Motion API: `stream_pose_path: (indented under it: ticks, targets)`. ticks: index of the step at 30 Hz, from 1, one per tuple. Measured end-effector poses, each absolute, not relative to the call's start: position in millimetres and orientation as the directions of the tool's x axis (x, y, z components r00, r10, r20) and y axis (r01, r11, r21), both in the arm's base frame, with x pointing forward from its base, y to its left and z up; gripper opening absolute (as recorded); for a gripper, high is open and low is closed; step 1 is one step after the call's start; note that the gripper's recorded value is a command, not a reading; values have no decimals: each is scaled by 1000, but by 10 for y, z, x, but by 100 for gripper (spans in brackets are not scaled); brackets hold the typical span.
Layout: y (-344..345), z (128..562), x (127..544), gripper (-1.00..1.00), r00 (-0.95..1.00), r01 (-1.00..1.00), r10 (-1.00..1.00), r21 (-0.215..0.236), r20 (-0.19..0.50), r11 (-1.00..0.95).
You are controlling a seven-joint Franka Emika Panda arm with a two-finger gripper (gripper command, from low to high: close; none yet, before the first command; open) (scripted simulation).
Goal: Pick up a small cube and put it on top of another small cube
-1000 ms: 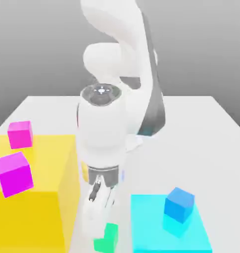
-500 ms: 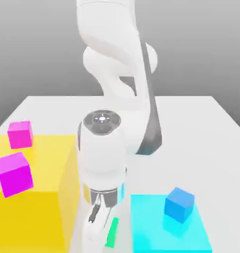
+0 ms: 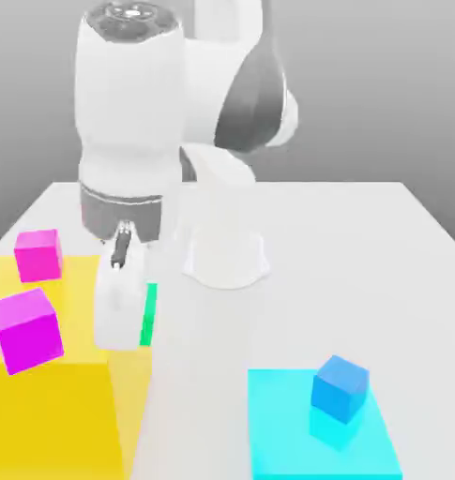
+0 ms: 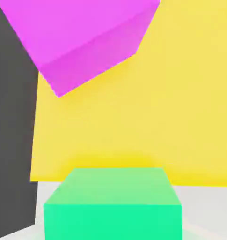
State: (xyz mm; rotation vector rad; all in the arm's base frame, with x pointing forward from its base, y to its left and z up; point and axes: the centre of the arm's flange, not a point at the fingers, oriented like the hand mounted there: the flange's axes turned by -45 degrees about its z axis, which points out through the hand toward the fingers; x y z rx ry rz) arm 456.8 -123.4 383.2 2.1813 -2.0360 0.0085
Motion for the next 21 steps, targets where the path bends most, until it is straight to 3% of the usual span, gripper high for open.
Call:
stream_pose_path:
  ticks: [5, 7, 13, 17, 18, 21]
  targets:
    - [-1751, 4558, 4035, -100, 78, -988, -990, 141, 113, -62]
    - [-1922, 4609, 3865, -100, 32, -993, -995, 118, 90, -22]
    - [-2380, 4484, 3431, -100, -152, -988, -988, 13, 10, 152]
    - [-2442, 3972, 3379, -100, -178, -984, -984, -2, -1, 178]
    - [-2441, 3885, 3372, 100, -179, -984, -984, -2, -1, 179]
    - [-2441, 3885, 3372, 100, -179, -984, -984, -2, -1, 179]
